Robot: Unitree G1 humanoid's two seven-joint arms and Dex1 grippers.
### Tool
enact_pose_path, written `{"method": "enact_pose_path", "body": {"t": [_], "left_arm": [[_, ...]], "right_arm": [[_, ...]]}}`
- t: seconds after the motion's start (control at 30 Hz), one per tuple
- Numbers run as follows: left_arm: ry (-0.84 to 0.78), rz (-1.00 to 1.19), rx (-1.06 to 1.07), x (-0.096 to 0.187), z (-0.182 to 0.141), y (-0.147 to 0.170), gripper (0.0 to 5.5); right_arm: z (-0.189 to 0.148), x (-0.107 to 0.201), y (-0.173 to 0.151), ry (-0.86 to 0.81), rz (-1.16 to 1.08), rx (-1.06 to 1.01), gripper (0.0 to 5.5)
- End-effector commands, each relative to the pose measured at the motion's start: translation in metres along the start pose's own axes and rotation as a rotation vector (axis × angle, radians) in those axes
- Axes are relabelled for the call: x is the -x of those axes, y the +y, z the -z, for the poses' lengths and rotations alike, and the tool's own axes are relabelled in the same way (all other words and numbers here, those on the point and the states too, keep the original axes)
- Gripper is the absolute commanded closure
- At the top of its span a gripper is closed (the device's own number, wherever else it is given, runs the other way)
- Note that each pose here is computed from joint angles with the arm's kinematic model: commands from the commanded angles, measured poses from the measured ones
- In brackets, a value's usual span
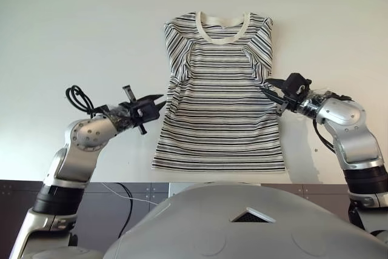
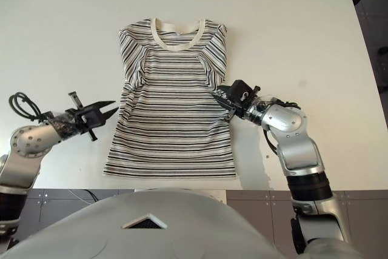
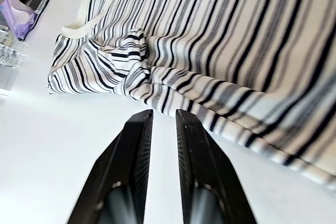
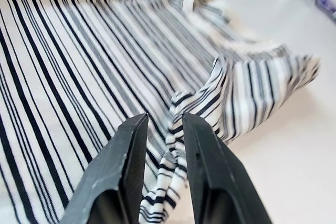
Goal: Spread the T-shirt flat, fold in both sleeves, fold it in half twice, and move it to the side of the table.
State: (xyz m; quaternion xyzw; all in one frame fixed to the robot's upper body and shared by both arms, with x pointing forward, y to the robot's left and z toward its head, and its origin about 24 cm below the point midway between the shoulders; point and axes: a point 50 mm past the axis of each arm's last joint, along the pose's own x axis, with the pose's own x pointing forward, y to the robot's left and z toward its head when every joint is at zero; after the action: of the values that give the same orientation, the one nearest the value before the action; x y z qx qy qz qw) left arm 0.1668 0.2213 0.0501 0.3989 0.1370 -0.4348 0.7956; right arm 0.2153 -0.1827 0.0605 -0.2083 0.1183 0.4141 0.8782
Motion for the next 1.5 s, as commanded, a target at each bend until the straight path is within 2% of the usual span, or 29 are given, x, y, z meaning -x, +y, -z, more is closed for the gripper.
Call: {"method": "enact_pose_path", "body": {"t": [0.03, 0.13, 0.2, 0.33, 0.4, 0.67, 0.9, 1.17, 1.37, 1.5], "left_arm": [[-0.043, 0.044, 0.003, 0.029, -0.001, -0.015, 4.69], [-0.014, 0.164, -0.090, 0.057, 0.014, -0.038, 4.69], [0.019, 0.229, -0.168, 0.077, 0.028, -0.051, 4.69], [-0.017, 0.370, -0.369, 0.102, 0.045, -0.066, 4.04], [-0.056, 0.414, -0.435, 0.102, 0.047, -0.071, 3.73], [-0.174, 0.448, -0.528, 0.086, 0.040, -0.077, 3.73], [-0.215, 0.472, -0.546, 0.066, 0.034, -0.081, 3.73], [-0.225, 0.510, -0.548, 0.061, 0.027, -0.082, 3.73], [-0.191, 0.482, -0.498, 0.061, 0.027, -0.075, 4.75], [-0.169, 0.457, -0.450, 0.061, 0.030, -0.081, 5.28]], "right_arm": [[-0.020, 0.030, 0.014, -0.091, -0.059, 0.032, 4.33], [-0.012, 0.059, 0.036, -0.024, -0.162, 0.042, 4.33], [-0.002, 0.073, 0.040, 0.030, -0.173, 0.038, 4.33], [0.009, 0.078, 0.039, 0.066, -0.128, 0.041, 4.29], [0.011, 0.074, 0.042, 0.061, -0.125, 0.044, 4.29], [0.008, 0.062, 0.043, 0.033, -0.109, 0.060, 4.29], [0.005, 0.055, 0.044, 0.018, -0.116, 0.073, 4.29], [0.005, 0.052, 0.044, 0.019, -0.117, 0.081, 4.29], [0.006, 0.056, 0.045, 0.037, -0.116, 0.099, 4.29], [0.003, 0.073, 0.050, 0.090, -0.216, 0.250, 4.29]]}}
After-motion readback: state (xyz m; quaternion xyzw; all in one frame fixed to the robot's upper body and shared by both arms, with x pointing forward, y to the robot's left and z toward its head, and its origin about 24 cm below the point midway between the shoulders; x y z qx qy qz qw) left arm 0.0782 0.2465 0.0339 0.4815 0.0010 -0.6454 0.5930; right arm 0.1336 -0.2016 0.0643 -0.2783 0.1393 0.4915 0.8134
